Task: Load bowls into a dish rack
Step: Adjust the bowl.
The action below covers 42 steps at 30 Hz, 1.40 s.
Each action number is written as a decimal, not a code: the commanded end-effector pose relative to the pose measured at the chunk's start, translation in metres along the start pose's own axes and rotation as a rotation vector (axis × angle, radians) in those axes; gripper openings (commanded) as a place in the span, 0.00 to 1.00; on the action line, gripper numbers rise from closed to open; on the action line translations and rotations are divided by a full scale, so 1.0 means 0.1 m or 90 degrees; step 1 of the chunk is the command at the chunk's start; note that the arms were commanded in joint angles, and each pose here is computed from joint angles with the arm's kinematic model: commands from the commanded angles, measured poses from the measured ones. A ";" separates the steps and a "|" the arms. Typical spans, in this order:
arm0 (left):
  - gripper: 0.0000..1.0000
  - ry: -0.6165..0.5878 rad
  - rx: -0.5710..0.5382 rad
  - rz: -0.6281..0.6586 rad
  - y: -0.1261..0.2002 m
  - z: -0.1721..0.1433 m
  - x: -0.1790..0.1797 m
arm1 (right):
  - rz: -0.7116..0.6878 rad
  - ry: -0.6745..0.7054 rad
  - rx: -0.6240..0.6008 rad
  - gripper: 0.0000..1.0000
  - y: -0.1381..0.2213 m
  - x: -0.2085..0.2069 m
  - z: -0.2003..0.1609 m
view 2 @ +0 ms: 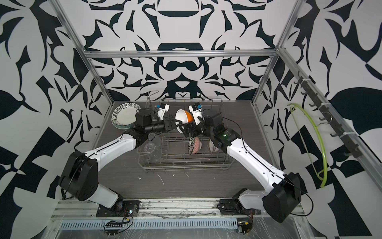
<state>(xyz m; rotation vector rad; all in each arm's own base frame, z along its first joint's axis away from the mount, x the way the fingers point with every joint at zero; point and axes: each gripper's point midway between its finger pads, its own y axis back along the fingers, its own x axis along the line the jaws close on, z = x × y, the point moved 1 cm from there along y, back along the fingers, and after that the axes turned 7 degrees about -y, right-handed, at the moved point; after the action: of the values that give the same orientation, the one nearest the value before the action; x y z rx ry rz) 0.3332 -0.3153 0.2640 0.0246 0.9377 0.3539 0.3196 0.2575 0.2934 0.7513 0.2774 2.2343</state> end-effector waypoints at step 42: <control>0.16 -0.010 0.015 0.017 0.05 -0.05 0.15 | 0.030 0.009 -0.045 0.35 -0.07 0.08 0.35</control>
<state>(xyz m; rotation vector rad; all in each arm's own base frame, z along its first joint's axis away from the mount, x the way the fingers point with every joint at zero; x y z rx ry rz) 0.3401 -0.3113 0.2429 0.0531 0.9602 0.3723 0.3468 0.2725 0.2840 0.8109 0.2873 2.2185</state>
